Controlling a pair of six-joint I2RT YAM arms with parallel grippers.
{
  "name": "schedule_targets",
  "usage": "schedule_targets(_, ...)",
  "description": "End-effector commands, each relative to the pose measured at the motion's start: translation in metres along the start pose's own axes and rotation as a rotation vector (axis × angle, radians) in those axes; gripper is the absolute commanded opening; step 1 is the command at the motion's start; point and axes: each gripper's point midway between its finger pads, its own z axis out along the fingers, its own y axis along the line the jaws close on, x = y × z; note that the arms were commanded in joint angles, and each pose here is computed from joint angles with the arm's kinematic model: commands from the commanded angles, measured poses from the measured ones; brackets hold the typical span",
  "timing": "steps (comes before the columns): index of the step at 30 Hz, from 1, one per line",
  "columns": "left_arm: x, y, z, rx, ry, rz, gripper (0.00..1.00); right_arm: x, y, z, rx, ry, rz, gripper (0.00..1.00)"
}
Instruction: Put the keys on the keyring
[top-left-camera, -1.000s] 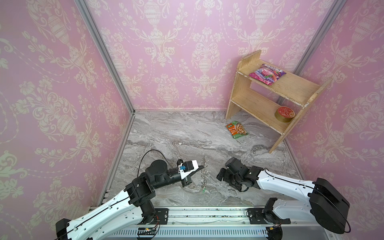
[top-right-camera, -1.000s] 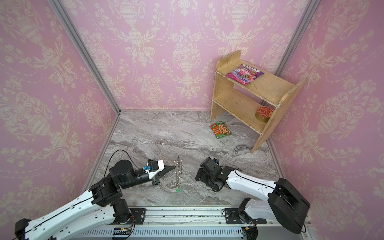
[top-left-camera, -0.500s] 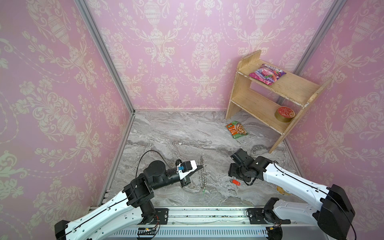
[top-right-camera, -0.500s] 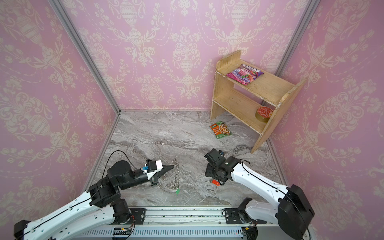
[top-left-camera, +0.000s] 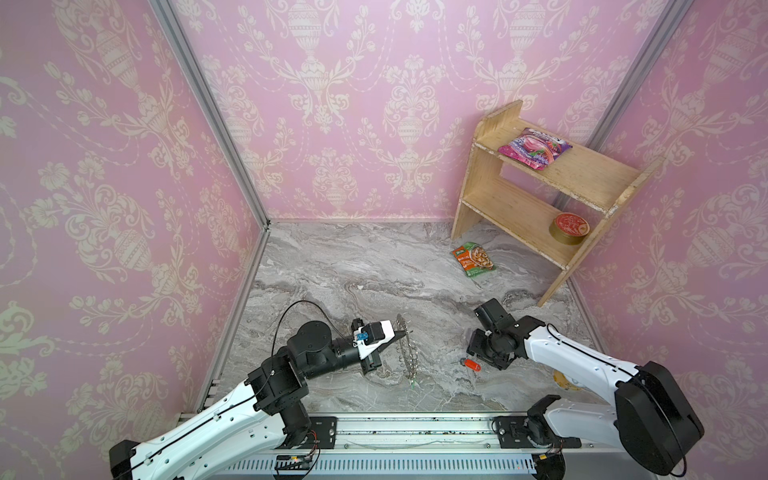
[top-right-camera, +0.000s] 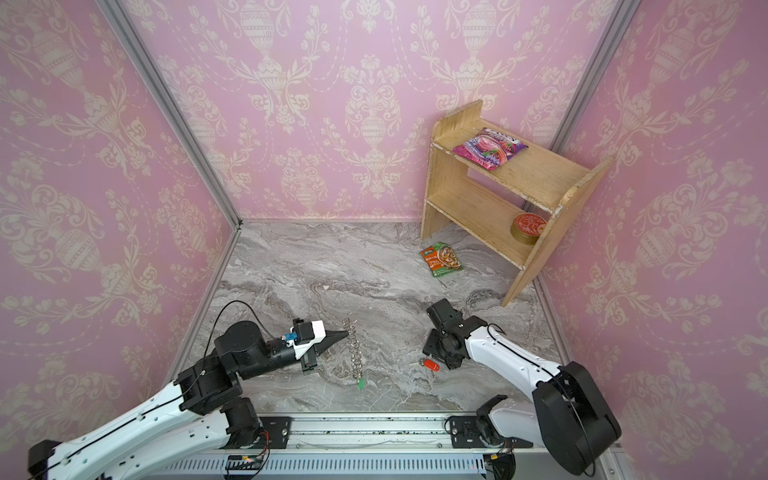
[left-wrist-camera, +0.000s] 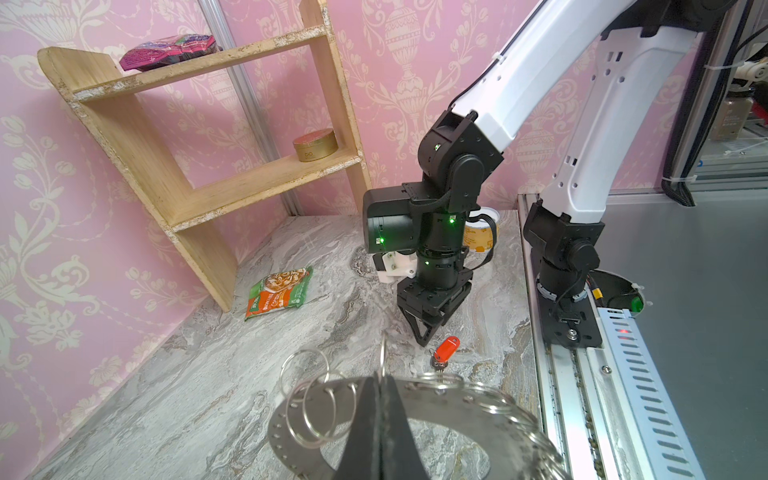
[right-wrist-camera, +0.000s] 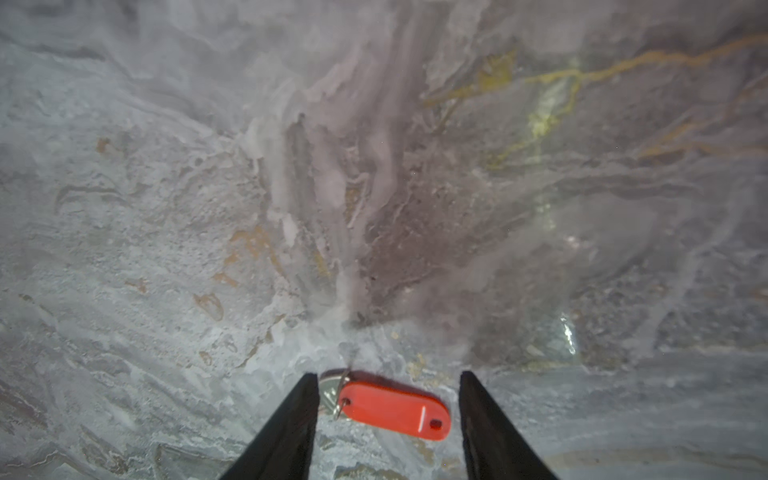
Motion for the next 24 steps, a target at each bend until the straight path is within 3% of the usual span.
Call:
schedule_targets(1,-0.007,0.005,-0.002,-0.025,-0.022,0.013,0.0,0.01,0.008,0.004,-0.091,0.034,0.015,0.61)
schedule_targets(14,-0.009,0.004,-0.001,-0.016,-0.029,0.012,0.0,0.053,0.022,0.005,-0.237,0.068,0.123,0.67)
schedule_targets(21,-0.01,0.004,-0.002,-0.014,-0.031,0.013,0.0,0.051,0.06,0.011,-0.244,0.069,-0.039,0.68)
schedule_targets(24,-0.011,0.005,-0.005,-0.022,-0.031,0.013,0.0,0.045,0.069,-0.004,-0.222,0.051,-0.194,0.67)
